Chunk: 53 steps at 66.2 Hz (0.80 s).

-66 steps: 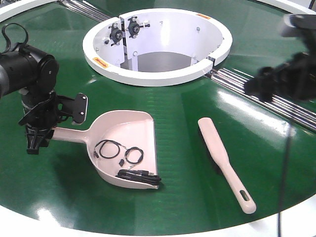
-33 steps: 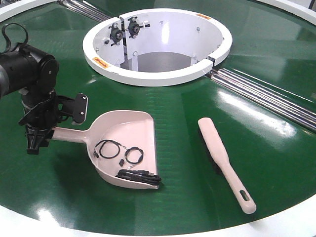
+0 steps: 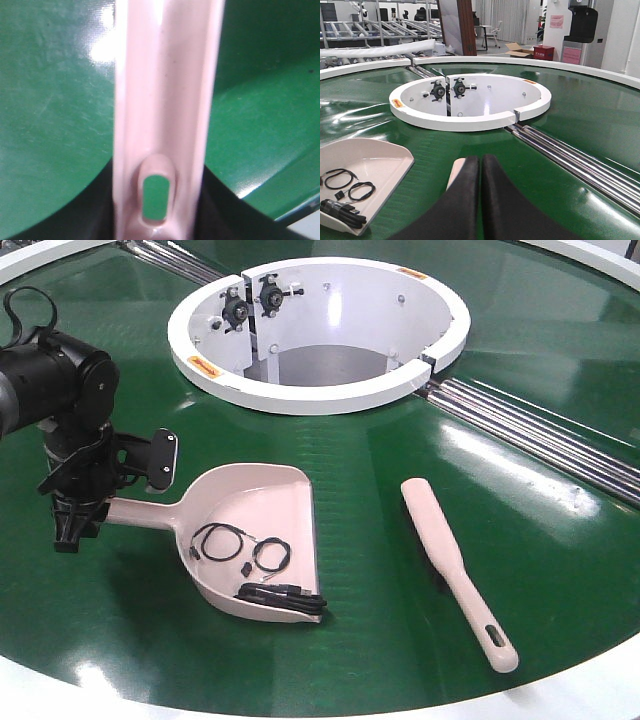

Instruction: Clean and inspect green conveyor with broom and dustpan

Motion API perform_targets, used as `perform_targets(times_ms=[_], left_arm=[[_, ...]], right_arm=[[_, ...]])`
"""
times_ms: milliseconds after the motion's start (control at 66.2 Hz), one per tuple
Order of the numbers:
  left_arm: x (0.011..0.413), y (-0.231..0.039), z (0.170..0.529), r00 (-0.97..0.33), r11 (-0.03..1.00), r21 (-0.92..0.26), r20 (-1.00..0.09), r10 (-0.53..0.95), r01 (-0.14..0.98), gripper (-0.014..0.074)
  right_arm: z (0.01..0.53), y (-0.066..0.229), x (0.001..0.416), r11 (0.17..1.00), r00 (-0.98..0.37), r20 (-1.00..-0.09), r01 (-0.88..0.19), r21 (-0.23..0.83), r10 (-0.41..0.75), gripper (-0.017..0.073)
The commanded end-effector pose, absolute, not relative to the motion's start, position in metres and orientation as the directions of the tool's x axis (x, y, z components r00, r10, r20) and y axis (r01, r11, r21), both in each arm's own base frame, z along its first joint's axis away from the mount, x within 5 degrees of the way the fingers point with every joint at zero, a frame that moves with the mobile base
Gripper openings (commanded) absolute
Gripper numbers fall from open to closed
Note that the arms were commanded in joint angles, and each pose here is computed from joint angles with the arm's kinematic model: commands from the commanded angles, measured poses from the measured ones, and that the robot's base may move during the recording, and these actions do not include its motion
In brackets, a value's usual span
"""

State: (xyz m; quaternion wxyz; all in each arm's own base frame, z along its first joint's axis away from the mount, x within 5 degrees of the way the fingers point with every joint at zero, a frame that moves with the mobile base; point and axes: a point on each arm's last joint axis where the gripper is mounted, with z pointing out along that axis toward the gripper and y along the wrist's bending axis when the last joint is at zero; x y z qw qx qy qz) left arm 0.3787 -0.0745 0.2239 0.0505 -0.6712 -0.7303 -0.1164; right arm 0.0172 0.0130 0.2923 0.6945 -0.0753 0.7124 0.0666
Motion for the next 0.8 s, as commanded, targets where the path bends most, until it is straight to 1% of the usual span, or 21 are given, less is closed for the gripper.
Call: perform_targets(times_ms=[0, 785], left_arm=[[0.3746, -0.0751, 0.2501, -0.122, 0.091, 0.155, 0.206, 0.971, 0.984, -0.0006], [0.3747, -0.0752, 0.2502, -0.122, 0.091, 0.157, 0.205, 0.971, 0.983, -0.0006]], right_arm=[[0.3049, 0.0117, 0.0187, 0.984, 0.040, -0.999, -0.179, -0.008, 0.000, -0.0003], [0.3042, 0.0121, 0.0186, 0.983, 0.033, -0.999, -0.184, -0.002, 0.004, -0.0003]])
